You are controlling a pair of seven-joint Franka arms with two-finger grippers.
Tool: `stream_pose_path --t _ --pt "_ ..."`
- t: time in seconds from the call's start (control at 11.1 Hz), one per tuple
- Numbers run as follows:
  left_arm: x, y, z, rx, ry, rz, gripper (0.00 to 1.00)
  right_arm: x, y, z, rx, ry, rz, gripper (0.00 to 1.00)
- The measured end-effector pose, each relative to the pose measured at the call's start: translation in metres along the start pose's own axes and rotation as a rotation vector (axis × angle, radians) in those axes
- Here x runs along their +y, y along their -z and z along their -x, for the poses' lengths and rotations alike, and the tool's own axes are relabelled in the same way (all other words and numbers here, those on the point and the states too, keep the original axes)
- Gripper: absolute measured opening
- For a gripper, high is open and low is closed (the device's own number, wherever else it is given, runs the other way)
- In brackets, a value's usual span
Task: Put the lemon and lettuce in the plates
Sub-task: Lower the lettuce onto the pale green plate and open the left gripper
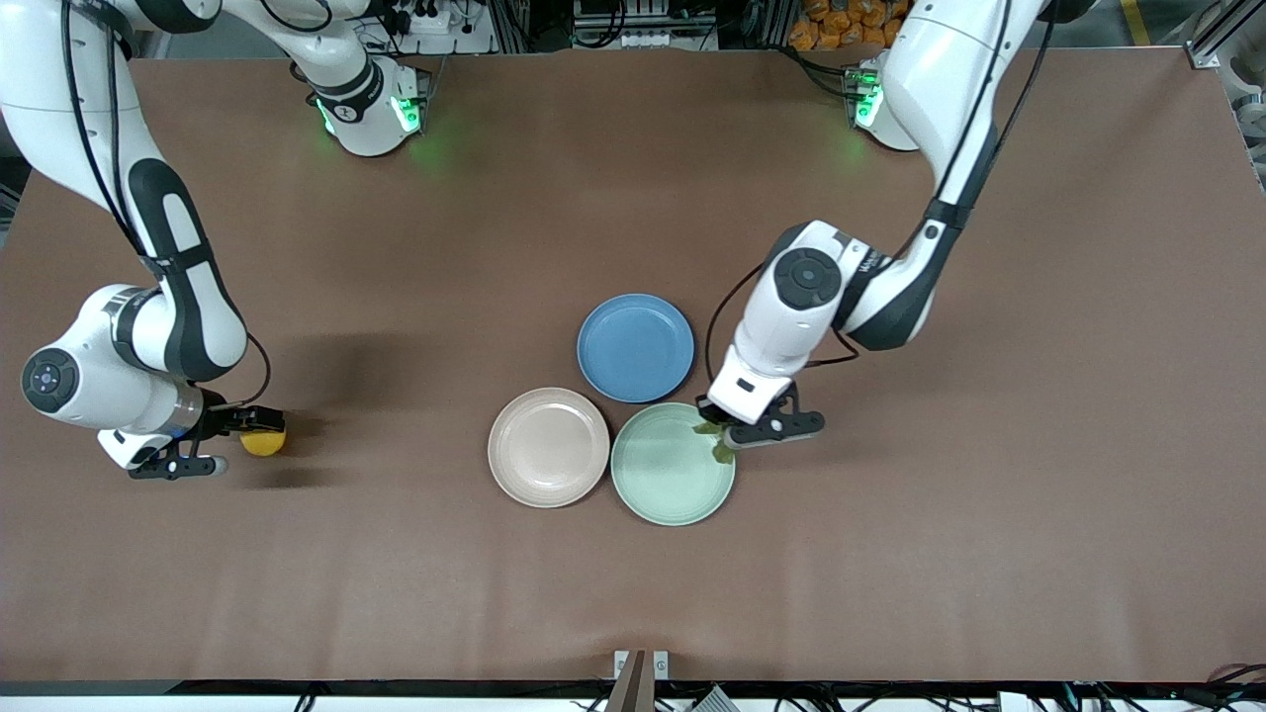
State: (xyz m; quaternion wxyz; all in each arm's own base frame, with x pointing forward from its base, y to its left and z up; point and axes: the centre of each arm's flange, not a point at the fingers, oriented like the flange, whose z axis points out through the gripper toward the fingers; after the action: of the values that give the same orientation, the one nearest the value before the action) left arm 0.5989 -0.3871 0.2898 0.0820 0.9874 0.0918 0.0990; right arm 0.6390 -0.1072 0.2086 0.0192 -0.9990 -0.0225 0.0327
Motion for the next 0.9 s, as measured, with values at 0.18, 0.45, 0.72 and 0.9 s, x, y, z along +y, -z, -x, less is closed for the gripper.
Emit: stream_pose_path --t 0.18,0.45,0.72,0.9 --pt "0.01 -0.013 0.007 0.028 -0.007 0.042 0.04 0.002 -0.011 0.001 -0.006 -0.004 -0.005 1.0" --pt "0.02 -0.051 0.024 0.02 -0.025 0.057 0.04 0.004 -0.025 0.0 0.002 -0.006 -0.001 1.0" --pt "0.019 -0.074 0.024 0.017 -0.024 0.056 0.29 0.004 -0.029 0.0 0.001 -0.008 -0.001 1.0" --pt "0.022 -0.069 0.018 0.032 -0.024 0.065 0.57 0.004 -0.029 -0.001 0.003 -0.009 -0.002 0.81"
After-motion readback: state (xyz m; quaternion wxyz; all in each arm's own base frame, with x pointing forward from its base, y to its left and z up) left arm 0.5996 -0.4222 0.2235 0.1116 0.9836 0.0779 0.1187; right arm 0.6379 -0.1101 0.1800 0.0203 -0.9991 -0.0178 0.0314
